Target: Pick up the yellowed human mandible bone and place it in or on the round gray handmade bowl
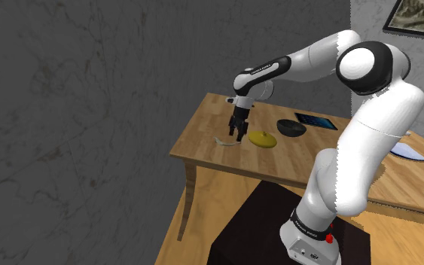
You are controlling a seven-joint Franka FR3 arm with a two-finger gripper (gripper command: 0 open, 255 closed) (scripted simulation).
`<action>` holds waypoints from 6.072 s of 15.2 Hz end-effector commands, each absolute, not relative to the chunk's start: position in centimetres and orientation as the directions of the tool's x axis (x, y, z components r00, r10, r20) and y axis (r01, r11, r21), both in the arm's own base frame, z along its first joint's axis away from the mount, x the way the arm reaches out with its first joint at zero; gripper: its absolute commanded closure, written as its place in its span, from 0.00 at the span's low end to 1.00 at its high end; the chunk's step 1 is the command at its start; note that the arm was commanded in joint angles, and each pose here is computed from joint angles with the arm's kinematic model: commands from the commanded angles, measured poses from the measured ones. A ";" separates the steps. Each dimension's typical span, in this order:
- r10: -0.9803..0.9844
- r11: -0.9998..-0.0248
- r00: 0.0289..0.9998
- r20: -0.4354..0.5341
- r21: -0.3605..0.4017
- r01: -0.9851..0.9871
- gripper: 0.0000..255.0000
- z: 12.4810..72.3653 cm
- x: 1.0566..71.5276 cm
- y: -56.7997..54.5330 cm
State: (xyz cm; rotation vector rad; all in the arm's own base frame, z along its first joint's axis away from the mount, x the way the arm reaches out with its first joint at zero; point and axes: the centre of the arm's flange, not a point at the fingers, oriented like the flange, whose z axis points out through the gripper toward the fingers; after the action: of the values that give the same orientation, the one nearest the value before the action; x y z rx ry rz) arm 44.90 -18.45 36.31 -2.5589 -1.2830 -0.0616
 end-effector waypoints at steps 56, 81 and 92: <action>0.811 -0.578 0.562 0.161 0.075 0.813 1.00 38.2 43.5 -13.7; 0.811 -0.578 0.562 0.161 0.075 0.813 1.00 48.1 39.5 -20.5; 0.811 -0.578 0.562 0.161 0.075 0.813 1.00 48.2 32.2 -33.1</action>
State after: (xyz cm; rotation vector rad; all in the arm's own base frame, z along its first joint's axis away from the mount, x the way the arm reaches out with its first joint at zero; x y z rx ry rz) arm 32.77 -31.90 48.22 -2.7703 -1.4375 -0.2802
